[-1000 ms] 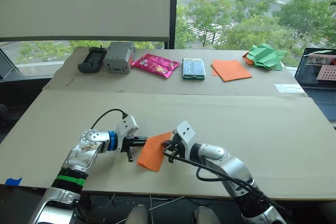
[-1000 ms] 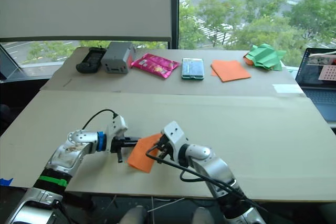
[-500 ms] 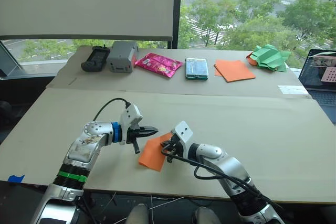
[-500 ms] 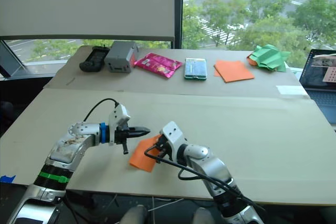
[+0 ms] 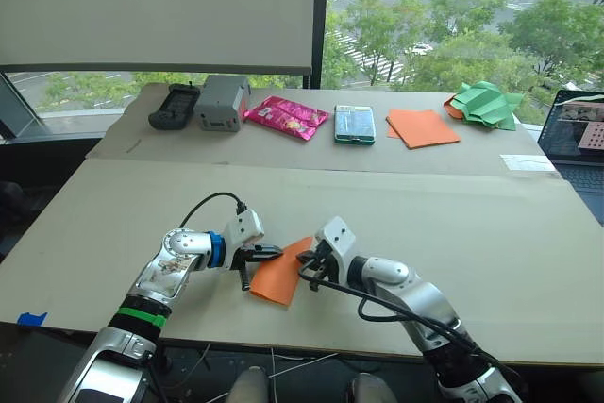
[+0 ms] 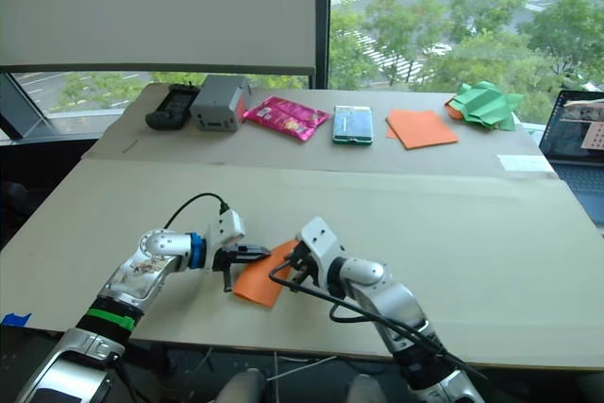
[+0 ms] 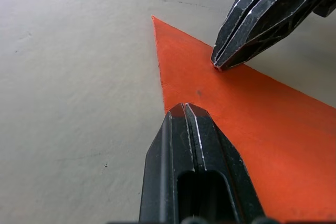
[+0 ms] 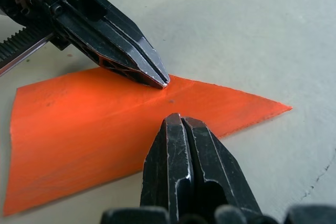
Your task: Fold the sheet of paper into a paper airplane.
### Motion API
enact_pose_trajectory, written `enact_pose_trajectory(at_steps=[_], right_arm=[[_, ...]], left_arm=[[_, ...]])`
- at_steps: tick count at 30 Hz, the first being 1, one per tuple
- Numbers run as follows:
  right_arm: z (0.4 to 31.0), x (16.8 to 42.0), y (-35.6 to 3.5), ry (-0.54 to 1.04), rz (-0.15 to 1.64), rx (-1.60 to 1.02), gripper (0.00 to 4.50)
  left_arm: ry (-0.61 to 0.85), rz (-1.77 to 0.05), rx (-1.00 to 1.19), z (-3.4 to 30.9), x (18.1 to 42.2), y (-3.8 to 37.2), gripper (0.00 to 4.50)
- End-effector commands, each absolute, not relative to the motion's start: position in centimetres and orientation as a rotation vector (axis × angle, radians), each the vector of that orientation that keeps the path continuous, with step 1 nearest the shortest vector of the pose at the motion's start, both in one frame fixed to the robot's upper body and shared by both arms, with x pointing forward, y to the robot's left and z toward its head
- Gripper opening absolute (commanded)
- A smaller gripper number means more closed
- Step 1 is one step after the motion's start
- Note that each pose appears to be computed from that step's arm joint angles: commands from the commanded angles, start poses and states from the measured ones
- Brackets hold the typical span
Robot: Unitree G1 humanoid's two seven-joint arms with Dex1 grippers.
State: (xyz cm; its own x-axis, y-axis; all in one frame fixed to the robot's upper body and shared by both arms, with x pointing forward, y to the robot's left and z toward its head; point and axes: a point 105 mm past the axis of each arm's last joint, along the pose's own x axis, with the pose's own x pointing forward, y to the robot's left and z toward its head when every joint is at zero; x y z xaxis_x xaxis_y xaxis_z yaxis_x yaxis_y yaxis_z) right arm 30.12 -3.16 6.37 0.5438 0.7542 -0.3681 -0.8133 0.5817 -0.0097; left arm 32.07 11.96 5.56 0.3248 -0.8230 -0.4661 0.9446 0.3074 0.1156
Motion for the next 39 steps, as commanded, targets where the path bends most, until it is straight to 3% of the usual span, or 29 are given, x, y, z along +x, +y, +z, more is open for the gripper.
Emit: enact_pose_trajectory(at_steps=[1,6,10,24,39], right_arm=[[6.4,30.8,-3.7,0.332,0.933,-0.213,0.0],[4.8,31.1,-4.2,0.397,0.921,-0.232,0.0],[3.9,32.7,-5.8,0.452,0.815,-0.209,0.0],[3.2,33.8,-6.1,0.455,0.8,-0.212,0.0],[1.2,27.4,-2.4,0.501,1.097,-0.196,0.0]], left_arm=[[0.488,-1.188,0.435,2.4,30.9,13.1,0.03],[0.486,-1.194,0.443,2.4,30.6,13.0,0.03],[0.492,-1.198,0.462,2.3,30.1,13.4,0.03],[0.489,-1.183,0.476,2.5,30.0,13.7,0.03],[0.487,-1.17,0.483,2.6,30.5,13.8,0.03]])
